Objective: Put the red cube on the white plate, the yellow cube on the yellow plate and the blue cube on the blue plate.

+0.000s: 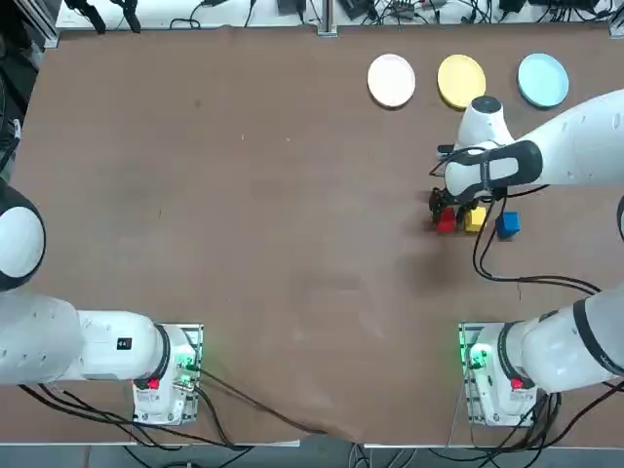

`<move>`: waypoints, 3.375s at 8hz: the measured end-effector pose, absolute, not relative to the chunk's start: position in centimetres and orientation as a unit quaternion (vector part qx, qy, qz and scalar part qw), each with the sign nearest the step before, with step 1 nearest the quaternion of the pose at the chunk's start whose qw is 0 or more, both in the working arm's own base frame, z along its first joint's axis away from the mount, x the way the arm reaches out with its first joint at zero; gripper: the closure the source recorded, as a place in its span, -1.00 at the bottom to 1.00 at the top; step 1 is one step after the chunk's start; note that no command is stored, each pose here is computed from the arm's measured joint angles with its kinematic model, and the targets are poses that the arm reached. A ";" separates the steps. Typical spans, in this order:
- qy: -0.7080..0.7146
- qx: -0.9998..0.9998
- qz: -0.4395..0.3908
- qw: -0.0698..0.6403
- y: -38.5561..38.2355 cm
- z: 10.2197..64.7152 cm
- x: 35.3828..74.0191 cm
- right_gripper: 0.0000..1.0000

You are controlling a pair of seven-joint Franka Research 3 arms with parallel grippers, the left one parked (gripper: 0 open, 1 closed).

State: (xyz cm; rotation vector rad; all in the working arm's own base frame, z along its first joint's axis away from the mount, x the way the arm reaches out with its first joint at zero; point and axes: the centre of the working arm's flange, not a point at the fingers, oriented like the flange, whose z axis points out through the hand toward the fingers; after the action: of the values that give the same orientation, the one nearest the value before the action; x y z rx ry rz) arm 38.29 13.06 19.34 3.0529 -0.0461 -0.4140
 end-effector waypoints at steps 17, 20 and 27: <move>-0.030 0.999 -0.018 -0.017 21.4 29.5 70.2 -0.37; -0.028 0.998 0.032 -0.036 22.7 28.7 73.0 -0.37; -0.024 0.997 0.061 -0.045 25.1 22.2 73.3 -0.56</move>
State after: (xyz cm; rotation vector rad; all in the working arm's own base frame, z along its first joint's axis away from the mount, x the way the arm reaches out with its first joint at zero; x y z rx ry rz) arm 73.26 25.07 22.21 3.2256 -0.0776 0.1966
